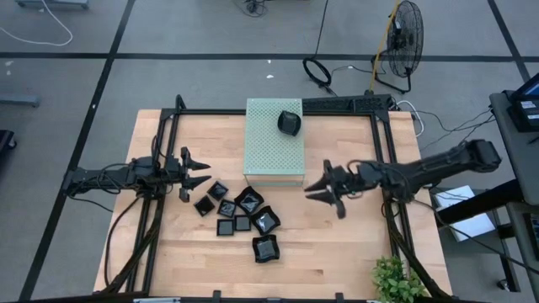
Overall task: Pick & Place Mini shaped plates
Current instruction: Put the black square plate on the shelf
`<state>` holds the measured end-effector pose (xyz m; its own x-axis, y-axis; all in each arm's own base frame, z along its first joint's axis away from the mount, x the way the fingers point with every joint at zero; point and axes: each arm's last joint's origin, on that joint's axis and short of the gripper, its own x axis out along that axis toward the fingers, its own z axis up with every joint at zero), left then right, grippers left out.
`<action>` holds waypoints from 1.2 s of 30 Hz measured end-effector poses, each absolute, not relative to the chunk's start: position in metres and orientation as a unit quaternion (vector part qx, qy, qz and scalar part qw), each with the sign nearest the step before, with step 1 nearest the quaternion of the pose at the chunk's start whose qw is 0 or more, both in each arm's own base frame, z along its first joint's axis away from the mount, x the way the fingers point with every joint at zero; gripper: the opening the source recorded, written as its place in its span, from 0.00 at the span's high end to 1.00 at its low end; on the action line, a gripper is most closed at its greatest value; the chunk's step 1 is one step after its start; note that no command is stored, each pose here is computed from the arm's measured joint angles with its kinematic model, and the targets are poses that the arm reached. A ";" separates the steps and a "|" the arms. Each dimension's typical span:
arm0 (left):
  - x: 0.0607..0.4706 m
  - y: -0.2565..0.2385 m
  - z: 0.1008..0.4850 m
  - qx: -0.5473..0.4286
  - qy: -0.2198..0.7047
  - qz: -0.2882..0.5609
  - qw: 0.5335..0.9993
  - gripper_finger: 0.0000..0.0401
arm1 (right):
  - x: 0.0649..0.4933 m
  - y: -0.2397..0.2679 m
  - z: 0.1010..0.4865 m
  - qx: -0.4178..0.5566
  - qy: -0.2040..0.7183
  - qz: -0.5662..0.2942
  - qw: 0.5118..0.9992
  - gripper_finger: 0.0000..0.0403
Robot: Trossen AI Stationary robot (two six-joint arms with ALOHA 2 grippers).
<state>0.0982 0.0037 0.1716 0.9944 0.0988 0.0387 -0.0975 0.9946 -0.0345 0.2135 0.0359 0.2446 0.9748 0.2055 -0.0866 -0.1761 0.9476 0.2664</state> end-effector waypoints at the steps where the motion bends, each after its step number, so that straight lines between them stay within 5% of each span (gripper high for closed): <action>1: 0.098 0.004 0.172 -0.016 -0.021 0.049 0.998 0.56 | 0.207 0.039 0.238 0.129 0.056 0.103 0.985 0.80; 14: 0.098 0.004 0.172 -0.016 -0.023 0.049 0.998 0.56 | 0.141 0.038 0.169 0.050 -0.011 0.096 0.994 0.82; 18: 0.098 0.004 0.172 -0.013 -0.024 0.051 0.998 0.56 | 0.136 0.036 0.177 0.030 -0.056 0.086 0.994 0.82; 28: 0.098 0.004 0.174 -0.005 -0.035 0.055 0.998 0.56 | 0.133 0.032 0.163 -0.035 0.022 0.044 0.998 0.82; 36: 0.098 0.004 0.175 -0.018 -0.038 0.057 0.998 0.56 | 0.116 0.028 0.177 -0.071 -0.040 0.044 0.996 0.87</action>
